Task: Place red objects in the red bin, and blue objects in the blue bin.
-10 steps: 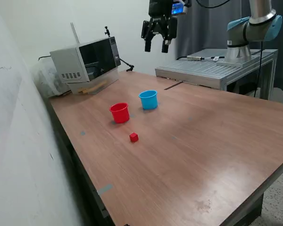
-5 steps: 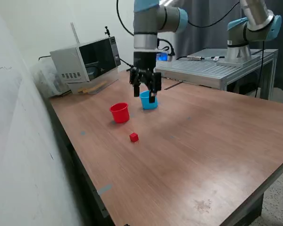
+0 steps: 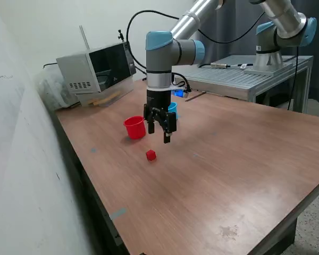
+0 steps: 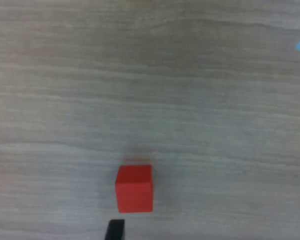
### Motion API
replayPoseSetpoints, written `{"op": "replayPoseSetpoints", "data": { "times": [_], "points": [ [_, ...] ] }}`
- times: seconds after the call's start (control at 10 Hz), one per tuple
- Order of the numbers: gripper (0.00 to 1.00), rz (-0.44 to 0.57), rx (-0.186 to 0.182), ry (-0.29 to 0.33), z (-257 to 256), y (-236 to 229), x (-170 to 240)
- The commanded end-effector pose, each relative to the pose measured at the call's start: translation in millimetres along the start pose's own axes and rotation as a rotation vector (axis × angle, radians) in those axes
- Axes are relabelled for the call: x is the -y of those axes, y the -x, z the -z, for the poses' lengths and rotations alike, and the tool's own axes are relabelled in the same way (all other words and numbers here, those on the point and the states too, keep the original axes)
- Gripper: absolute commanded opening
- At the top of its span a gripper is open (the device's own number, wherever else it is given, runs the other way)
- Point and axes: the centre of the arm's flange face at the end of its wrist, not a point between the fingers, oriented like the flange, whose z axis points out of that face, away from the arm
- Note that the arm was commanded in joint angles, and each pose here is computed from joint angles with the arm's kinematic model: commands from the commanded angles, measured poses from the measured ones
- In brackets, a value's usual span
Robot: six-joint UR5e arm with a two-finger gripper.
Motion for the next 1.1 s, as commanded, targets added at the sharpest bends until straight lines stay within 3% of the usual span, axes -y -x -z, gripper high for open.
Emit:
{"op": "replayPoseSetpoints", "data": {
  "times": [0.0,0.4,1.0],
  "points": [
    [1.0,-0.001,0.002,-0.007,-17,1,-3],
    [1.0,-0.029,0.034,-0.015,-50,28,-11],
    [1.0,-0.01,0.037,0.001,-63,37,-15]
  ]
}}
